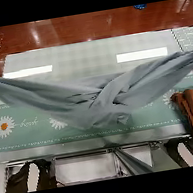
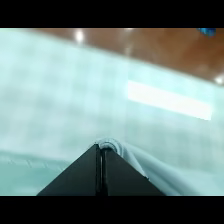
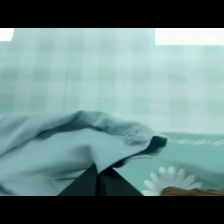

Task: Fold the shirts.

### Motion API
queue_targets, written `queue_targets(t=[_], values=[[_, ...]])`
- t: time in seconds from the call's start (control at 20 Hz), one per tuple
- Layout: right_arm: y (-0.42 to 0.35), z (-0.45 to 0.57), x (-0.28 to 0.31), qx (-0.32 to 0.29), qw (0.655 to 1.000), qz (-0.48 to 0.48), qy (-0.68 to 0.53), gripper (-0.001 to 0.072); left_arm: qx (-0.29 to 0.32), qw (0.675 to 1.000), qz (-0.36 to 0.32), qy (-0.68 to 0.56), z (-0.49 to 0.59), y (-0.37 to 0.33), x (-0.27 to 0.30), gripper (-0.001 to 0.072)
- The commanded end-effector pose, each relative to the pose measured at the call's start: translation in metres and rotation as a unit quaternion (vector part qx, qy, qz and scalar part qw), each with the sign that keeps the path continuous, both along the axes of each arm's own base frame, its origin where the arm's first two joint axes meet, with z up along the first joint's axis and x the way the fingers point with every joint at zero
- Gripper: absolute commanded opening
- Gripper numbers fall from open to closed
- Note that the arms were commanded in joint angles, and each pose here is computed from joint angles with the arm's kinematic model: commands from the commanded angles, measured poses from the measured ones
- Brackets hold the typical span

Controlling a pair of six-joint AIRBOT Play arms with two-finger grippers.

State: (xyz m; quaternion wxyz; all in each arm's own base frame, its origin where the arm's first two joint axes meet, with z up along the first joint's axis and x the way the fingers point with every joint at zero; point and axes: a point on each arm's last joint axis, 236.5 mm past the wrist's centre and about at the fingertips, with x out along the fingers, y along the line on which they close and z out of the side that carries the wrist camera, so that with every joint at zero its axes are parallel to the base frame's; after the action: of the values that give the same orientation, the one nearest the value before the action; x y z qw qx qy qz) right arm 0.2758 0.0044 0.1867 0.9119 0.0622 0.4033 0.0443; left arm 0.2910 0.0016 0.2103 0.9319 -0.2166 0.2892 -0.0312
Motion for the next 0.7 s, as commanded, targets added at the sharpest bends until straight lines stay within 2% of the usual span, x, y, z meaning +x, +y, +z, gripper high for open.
queue_targets(t=[0.0, 0.2, 0.5, 0.55, 0.6, 0.65], values=[[-0.003, -0.103, 0.042, 0.044, 0.997, -0.013, 0.066, 0.0021, -0.12, 0.99, 0.013, 0.068, -0.112, -0.018, 0.028, 0.0015], [-0.011, -0.172, 0.11, 0.094, 0.988, -0.044, 0.116, 0.0021, -0.128, 0.984, 0.037, 0.115, -0.174, -0.014, 0.09, 0.0015], [0.004, -0.23, 0.172, 0.19, 0.964, -0.061, 0.178, 0.0021, -0.147, 0.958, -0.039, 0.242, -0.245, -0.062, 0.139, 0.0016], [0.005, -0.232, 0.177, 0.198, 0.962, -0.063, 0.178, 0.0021, -0.152, 0.954, -0.049, 0.255, -0.25, -0.07, 0.142, 0.0045], [0.006, -0.234, 0.182, 0.204, 0.96, -0.065, 0.178, 0.0021, -0.16, 0.948, -0.055, 0.269, -0.252, -0.075, 0.143, 0.022], [0.005, -0.234, 0.185, 0.204, 0.961, -0.066, 0.177, 0.0022, -0.172, 0.941, -0.058, 0.285, -0.252, -0.078, 0.142, 0.0499]])
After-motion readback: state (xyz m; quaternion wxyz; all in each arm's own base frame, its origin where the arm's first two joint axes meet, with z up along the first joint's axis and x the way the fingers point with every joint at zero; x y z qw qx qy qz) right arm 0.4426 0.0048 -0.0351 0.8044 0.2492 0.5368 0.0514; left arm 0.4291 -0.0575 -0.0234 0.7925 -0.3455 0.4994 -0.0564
